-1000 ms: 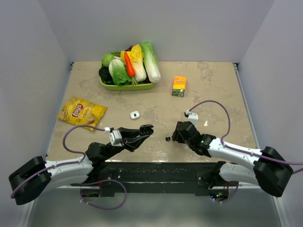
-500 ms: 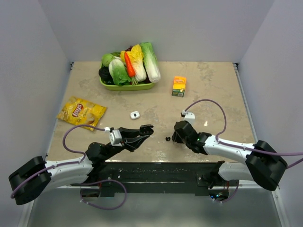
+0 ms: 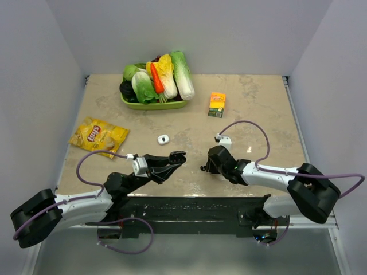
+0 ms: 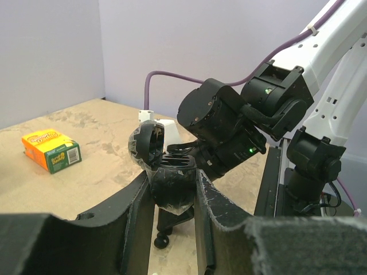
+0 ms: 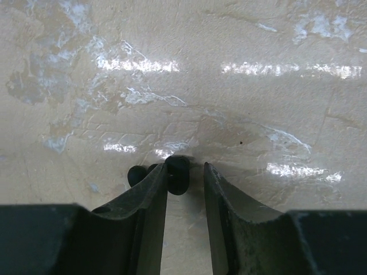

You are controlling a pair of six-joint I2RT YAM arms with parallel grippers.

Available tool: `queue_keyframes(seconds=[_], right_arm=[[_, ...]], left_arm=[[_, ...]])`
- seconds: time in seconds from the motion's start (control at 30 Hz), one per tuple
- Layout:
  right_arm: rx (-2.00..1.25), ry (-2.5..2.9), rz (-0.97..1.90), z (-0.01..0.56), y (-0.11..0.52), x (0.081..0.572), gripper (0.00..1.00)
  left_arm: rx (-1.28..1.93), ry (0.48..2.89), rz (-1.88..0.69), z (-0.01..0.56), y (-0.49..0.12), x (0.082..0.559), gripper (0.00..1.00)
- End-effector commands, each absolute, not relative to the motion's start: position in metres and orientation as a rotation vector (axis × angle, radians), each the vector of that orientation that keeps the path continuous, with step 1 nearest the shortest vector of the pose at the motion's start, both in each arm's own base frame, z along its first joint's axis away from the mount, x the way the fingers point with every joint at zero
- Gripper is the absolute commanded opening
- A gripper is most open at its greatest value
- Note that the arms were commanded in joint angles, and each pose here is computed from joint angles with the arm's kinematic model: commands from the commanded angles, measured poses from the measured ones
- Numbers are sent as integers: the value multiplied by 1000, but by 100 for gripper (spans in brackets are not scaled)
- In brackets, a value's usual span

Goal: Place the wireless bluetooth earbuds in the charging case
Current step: Pick up the earbud from the center of the board.

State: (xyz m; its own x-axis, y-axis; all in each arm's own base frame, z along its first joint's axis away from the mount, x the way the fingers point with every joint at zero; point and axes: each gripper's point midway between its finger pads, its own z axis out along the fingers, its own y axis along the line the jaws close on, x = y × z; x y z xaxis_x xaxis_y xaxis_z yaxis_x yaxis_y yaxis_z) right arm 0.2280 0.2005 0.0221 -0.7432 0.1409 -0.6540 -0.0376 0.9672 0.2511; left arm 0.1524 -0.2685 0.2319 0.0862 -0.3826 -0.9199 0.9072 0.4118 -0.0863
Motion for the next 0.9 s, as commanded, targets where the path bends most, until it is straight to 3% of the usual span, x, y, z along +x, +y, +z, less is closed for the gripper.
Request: queue_keyframes(seconds=[0.0,0.13,0.3,0.5,0.87], right_arm=[[51,2385,325,24,205,233,32],[54,2376,333,26,205,233,24],[73,2359,349,33,203,232,0],[78,2219,499,87,204,230,0],[-599,1857,826,257,227,170,0]], left_arm=[[490,798,-1103,297,-245,134,0],[490,802,-1102,296,-245,134,0],[489,801,-1103,297,-245,134,0],[475,809,-1103,297,-244,136,0],[421,858,-1180,322,-249,155,0]])
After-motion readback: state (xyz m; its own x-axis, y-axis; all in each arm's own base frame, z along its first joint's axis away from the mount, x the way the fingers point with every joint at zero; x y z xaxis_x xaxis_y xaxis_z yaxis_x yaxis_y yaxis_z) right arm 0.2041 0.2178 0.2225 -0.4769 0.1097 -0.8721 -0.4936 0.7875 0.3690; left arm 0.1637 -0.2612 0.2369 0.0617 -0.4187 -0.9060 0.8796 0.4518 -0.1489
